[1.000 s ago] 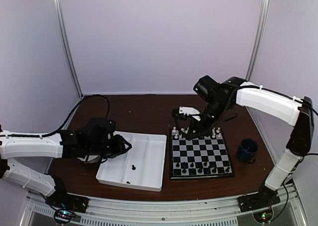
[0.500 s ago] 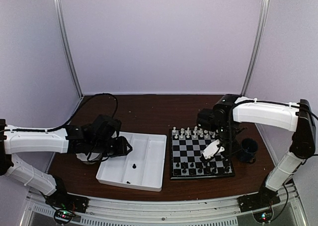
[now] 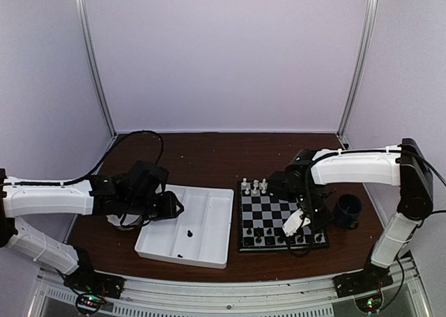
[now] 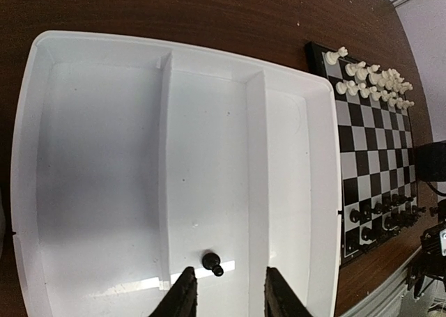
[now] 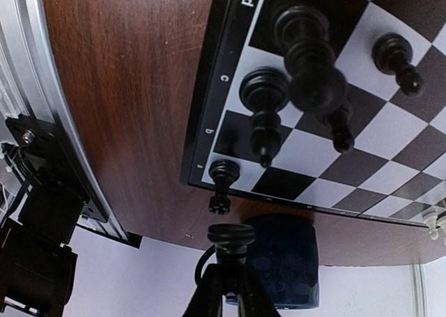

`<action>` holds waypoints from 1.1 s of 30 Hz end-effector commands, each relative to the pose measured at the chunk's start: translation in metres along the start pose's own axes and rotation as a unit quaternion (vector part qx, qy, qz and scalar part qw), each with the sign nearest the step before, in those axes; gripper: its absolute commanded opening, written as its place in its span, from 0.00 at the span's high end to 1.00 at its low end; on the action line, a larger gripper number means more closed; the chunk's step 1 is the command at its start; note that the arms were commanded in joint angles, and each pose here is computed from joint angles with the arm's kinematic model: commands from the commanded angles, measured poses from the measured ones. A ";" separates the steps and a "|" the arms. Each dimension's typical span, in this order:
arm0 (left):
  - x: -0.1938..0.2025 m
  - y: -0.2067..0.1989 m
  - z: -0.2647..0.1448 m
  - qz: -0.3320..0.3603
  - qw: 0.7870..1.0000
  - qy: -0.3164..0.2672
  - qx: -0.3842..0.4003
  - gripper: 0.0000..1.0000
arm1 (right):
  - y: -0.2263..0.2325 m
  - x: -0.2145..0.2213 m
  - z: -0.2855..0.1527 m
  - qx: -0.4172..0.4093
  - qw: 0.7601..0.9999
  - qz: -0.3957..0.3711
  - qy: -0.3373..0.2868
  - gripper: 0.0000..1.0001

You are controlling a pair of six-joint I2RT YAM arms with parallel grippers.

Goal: Set up the chess pieces on the board
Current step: Place the rook at a8.

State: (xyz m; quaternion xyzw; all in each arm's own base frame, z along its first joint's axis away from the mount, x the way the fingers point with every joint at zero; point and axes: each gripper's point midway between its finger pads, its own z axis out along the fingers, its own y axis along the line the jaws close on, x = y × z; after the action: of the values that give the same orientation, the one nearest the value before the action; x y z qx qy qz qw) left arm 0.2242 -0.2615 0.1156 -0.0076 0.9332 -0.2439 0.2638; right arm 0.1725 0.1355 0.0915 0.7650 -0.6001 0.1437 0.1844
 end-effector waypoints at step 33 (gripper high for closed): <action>0.006 0.002 0.003 -0.018 1.000 0.012 0.005 0.66 | -0.002 -0.018 0.035 0.004 1.000 -0.004 0.018 0.89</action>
State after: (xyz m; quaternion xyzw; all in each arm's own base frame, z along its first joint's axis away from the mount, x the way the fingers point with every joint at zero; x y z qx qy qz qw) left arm 0.2213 -0.2623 0.1122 -0.0179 0.9352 -0.2488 0.2514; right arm 0.1701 0.1378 0.0555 0.7679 -0.5933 0.1487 0.1904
